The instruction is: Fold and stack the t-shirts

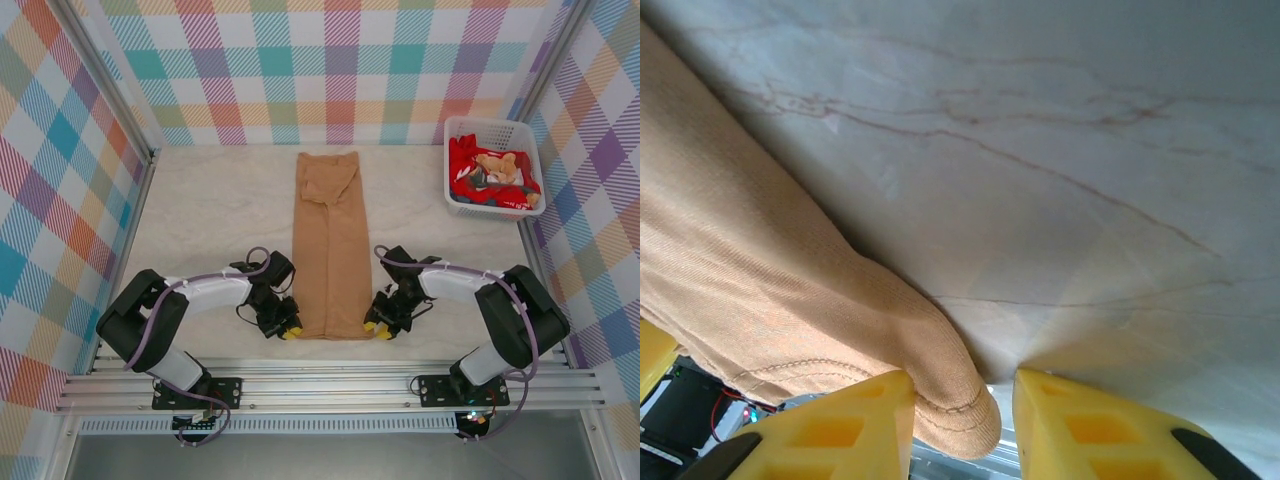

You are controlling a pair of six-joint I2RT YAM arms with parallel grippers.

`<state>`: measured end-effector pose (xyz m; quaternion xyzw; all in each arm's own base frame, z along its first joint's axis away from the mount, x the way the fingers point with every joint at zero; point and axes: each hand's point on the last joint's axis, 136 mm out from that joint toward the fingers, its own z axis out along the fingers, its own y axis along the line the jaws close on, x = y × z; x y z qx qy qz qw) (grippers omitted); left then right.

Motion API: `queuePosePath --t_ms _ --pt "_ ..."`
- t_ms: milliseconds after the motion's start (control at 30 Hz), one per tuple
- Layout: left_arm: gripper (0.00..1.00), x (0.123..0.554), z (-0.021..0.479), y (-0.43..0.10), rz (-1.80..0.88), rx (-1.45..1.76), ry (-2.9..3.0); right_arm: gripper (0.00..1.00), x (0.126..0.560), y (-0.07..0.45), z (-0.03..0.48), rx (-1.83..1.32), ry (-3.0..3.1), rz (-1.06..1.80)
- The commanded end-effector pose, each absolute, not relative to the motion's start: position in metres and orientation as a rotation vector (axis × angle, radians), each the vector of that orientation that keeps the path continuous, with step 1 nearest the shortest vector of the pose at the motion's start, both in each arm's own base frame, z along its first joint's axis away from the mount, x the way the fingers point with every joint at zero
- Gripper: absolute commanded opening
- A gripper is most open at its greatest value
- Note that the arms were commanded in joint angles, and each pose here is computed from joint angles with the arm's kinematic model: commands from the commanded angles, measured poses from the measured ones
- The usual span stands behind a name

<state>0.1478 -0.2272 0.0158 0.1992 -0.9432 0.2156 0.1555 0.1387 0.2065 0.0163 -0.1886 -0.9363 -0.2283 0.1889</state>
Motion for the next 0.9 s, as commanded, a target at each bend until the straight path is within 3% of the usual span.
queuePosePath --t_ms 0,133,300,567,867 --pt "0.10 0.167 0.014 -0.246 0.701 0.514 -2.771 0.31 0.144 0.229 0.022 -0.510 -2.609 -0.702" --pt "0.06 0.169 0.015 -0.248 0.700 0.504 -2.774 0.24 0.146 0.226 0.020 -0.531 -2.639 -0.658" --pt "0.00 0.165 0.021 -0.243 0.673 0.484 -2.783 0.01 0.148 0.218 0.022 -0.541 -2.686 -0.610" --pt "0.00 0.156 0.053 -0.235 0.686 0.435 -2.798 0.00 0.140 0.218 0.050 -0.513 -2.672 -0.679" --pt "0.00 0.250 0.095 -0.249 0.879 0.630 -2.881 0.00 0.207 0.227 0.083 -0.610 -2.741 -0.813"
